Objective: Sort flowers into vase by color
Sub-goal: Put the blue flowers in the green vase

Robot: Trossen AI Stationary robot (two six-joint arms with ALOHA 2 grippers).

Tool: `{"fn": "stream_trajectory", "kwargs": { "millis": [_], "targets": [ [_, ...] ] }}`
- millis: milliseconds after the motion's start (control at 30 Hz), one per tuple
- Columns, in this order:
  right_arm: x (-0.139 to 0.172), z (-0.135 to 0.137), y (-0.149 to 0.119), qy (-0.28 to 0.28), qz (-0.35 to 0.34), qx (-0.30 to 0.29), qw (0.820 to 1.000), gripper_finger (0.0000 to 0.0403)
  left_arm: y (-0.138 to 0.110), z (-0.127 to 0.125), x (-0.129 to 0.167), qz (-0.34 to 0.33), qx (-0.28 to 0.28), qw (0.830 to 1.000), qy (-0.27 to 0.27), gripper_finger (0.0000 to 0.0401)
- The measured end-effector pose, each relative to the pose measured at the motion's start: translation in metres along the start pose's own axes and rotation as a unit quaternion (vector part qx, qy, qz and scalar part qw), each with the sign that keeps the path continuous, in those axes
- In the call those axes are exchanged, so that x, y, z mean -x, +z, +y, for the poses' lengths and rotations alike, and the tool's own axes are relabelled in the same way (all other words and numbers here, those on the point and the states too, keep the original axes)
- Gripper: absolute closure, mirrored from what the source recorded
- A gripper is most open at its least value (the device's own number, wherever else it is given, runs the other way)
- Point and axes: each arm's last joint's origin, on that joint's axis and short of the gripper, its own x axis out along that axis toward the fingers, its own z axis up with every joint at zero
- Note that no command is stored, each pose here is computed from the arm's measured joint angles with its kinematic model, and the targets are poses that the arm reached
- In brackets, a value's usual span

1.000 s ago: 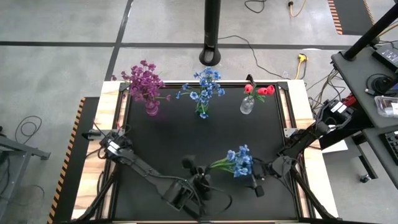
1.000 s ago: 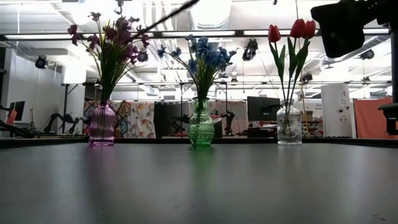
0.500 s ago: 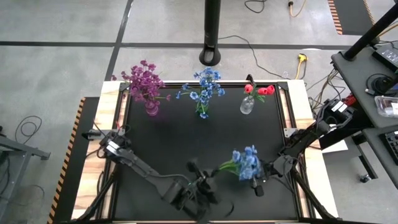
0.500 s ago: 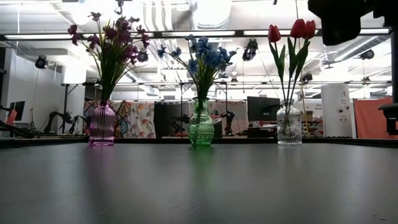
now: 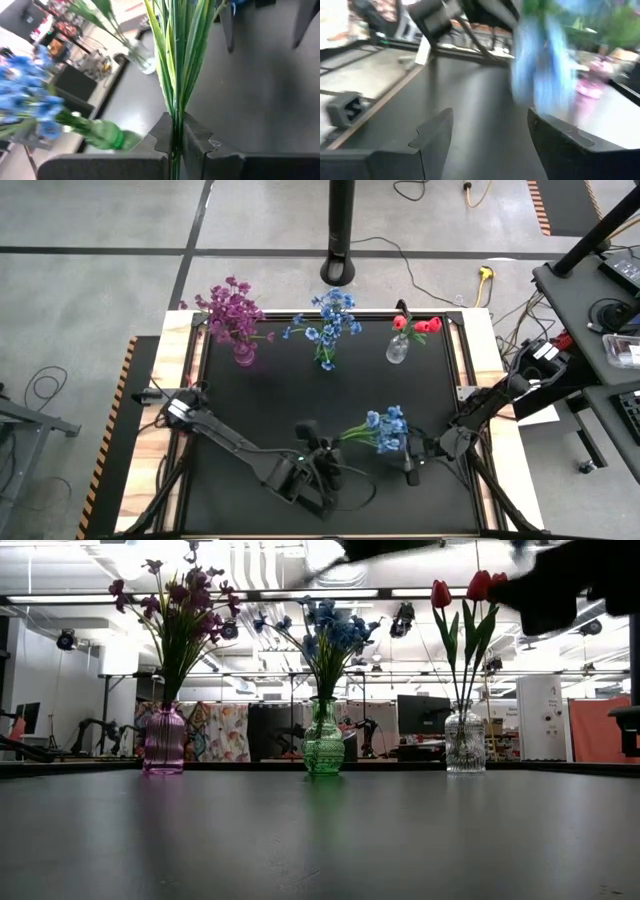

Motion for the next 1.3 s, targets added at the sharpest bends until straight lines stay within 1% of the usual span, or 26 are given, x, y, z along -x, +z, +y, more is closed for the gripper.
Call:
{"fn": "stream_trajectory", "kwargs": {
  "millis": [133,233,267,333,367,467,533,600,700,767,833,933,1033,1167,1233,1300],
  "targets": [
    [0.004,-0.004,-0.007,-0.026,0.011,-0.005,1.000,0.0156,-0.002,0.023,0.017,-0.008,-0.023,1.000,0.015,0.0399],
    [0.004,-0.005,-0.007,-0.046,0.011,-0.005,0.999,0.0156,-0.012,0.039,0.023,-0.005,-0.042,0.999,0.014,0.0399],
    [0.003,-0.006,-0.006,-0.057,0.009,-0.007,0.998,0.0156,-0.016,0.044,0.025,-0.008,-0.038,0.999,0.012,0.0399],
    [0.000,-0.006,-0.001,-0.066,0.003,-0.013,0.998,0.0156,-0.022,0.055,0.028,-0.021,-0.013,1.000,0.003,0.0399],
    [-0.001,-0.006,0.001,-0.067,-0.001,-0.016,0.998,0.0156,-0.024,0.058,0.030,-0.032,0.011,0.999,-0.006,0.0399],
    [-0.004,-0.004,0.007,-0.062,-0.009,-0.004,0.998,0.0156,-0.033,0.059,0.033,-0.076,0.084,0.992,-0.048,0.0399],
    [-0.005,-0.003,0.009,-0.059,-0.011,0.007,0.998,0.0156,-0.037,0.053,0.033,-0.121,0.128,0.981,-0.082,0.0399],
    [-0.005,-0.003,0.011,-0.058,-0.014,0.015,0.998,0.0156,-0.038,0.048,0.032,-0.173,0.158,0.966,-0.106,0.0399],
    [-0.005,-0.003,0.015,-0.046,-0.035,0.016,0.998,0.0156,-0.045,0.041,0.027,-0.237,0.178,0.948,-0.112,0.0399],
    [-0.006,-0.005,0.018,-0.033,-0.053,0.009,0.998,0.0156,-0.055,0.036,0.020,-0.259,0.179,0.944,-0.104,0.0399],
    [-0.007,-0.007,0.021,-0.027,-0.068,0.002,0.997,0.0156,-0.064,0.033,0.012,-0.264,0.171,0.944,-0.099,0.0399],
    [-0.011,-0.014,0.023,-0.043,-0.077,-0.002,0.996,0.0156,-0.075,0.033,0.001,-0.269,0.167,0.942,-0.112,0.0399],
    [-0.015,-0.021,0.024,-0.060,-0.076,-0.003,0.995,0.0156,-0.084,0.031,-0.006,-0.263,0.146,0.947,-0.114,0.0399],
    [-0.020,-0.031,0.025,-0.082,-0.076,-0.010,0.994,0.0156,-0.087,0.037,-0.008,-0.264,0.120,0.951,-0.102,0.0399],
    [-0.022,-0.036,0.026,-0.092,-0.078,-0.026,0.992,0.0153,-0.085,0.039,-0.008,-0.269,0.106,0.953,-0.096,0.0398],
    [-0.024,-0.042,0.027,-0.106,-0.081,-0.042,0.990,0.0146,-0.085,0.039,-0.007,-0.272,0.078,0.955,-0.087,0.0396]
  ]
}}
